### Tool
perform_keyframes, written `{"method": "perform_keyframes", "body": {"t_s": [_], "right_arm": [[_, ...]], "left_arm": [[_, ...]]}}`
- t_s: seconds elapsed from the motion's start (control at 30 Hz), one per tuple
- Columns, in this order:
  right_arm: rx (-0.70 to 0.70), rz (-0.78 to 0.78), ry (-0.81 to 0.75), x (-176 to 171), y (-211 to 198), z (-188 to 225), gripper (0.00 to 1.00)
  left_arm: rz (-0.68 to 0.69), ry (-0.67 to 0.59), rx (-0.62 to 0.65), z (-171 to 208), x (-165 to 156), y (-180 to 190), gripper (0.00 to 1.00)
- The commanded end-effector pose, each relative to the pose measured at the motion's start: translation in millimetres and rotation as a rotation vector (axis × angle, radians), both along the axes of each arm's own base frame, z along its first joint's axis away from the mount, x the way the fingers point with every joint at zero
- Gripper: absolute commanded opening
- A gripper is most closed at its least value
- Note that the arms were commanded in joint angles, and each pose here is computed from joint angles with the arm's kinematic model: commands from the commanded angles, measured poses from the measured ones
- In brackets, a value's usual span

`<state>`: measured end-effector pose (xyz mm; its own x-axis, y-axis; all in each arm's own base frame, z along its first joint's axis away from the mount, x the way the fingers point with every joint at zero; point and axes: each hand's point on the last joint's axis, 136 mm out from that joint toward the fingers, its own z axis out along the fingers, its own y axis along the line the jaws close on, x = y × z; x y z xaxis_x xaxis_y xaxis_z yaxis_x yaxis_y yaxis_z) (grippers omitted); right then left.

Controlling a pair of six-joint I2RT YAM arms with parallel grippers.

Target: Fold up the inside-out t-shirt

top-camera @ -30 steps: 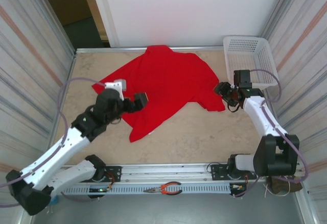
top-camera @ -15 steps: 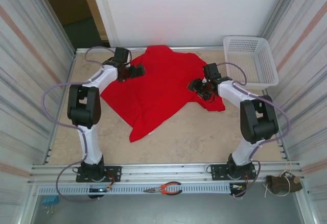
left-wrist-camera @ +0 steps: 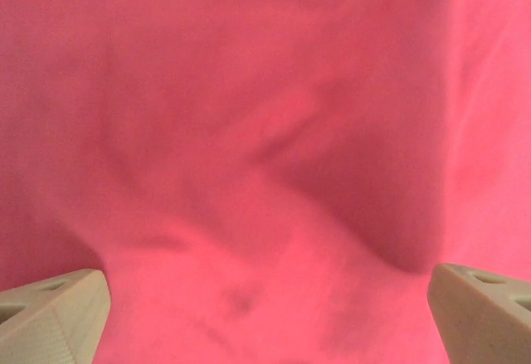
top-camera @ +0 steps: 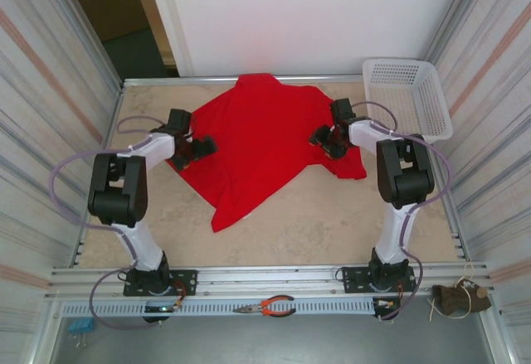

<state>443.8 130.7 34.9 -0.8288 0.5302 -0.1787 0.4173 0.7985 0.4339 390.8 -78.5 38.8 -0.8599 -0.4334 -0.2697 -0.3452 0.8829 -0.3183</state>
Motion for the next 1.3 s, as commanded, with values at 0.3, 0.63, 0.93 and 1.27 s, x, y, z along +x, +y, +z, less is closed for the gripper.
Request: {"method": "perform_keyframes", "body": {"t_s": [0.3, 0.63, 0.93, 1.27], "right_arm": [[-0.048, -0.035, 0.106, 44.4, -21.9, -16.0, 0.6], [-0.019, 0.074, 0.05, 85.6, -0.6, 3.0, 0.59], [-0.046, 0.199, -0.155, 46.8, 17.1, 104.7, 0.61], [0.031, 0.213, -0.129, -47.4, 64.3, 85.4, 0.6]], "left_arm": [[0.184, 0.138, -0.122, -20.9, -145.1, -22.6, 0.98], [0.016, 0.013, -0.1, 30.6, -190.7, -91.8, 0.98], [-0.182, -0.185, -0.053, 116.9, -64.3, -112.1, 0.99], [-0.28, -0.216, 0.048, 102.0, 129.7, -134.1, 0.99]]}}
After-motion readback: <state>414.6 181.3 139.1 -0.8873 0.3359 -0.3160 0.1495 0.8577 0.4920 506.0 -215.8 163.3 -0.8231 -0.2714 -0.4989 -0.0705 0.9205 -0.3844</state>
